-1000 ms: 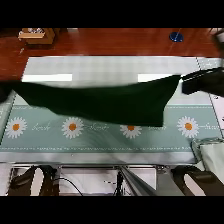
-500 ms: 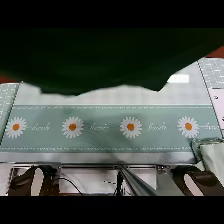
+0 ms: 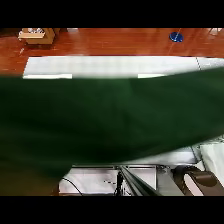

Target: Fold the shirts.

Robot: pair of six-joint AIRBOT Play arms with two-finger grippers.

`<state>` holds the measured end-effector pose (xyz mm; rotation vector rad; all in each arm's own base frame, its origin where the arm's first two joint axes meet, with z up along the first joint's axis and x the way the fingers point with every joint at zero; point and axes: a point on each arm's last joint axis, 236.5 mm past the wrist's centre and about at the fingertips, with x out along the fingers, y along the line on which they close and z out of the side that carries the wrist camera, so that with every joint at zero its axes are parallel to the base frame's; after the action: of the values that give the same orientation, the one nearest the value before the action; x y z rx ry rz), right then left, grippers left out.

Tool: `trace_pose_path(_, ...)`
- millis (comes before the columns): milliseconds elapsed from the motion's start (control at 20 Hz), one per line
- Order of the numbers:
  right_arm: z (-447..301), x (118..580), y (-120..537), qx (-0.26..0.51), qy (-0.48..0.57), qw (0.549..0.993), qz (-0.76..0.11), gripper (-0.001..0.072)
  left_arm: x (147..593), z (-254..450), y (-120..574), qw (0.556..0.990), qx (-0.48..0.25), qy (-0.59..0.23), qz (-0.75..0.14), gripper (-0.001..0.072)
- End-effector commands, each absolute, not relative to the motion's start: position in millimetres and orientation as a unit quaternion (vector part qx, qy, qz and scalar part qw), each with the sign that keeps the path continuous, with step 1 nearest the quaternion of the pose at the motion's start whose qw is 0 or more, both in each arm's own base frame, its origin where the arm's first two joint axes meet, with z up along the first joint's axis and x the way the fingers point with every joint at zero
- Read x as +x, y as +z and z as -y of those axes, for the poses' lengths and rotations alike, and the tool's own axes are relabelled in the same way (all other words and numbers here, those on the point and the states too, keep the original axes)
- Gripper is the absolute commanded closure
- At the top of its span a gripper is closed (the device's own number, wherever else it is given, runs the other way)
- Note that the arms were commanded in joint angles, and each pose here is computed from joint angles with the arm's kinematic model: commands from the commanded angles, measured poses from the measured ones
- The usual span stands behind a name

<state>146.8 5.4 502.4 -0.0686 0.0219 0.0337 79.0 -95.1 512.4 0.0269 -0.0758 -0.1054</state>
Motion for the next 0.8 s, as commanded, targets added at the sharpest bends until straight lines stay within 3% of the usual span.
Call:
trace_pose_path(0,15,142,462,-0.036,-0.022,0.993,-0.106,0.0687,82,88,482,0.999,0.002,-0.041,-0.034,0.0684)
trace_pose_path(150,15,175,416,-0.068,-0.014,0.972,-0.223,0.0687,117,73,453,0.991,0.003,-0.049,-0.123,0.0683)
trace_pose_path(400,2,295,336,-0.083,0.023,0.921,-0.381,0.0686,222,39,416,0.966,-0.03,-0.095,-0.24,0.0683)
trace_pose_path(750,-6,427,205,-0.082,0.042,0.856,-0.509,0.0686,350,30,283,0.873,-0.116,-0.195,-0.432,0.0684)
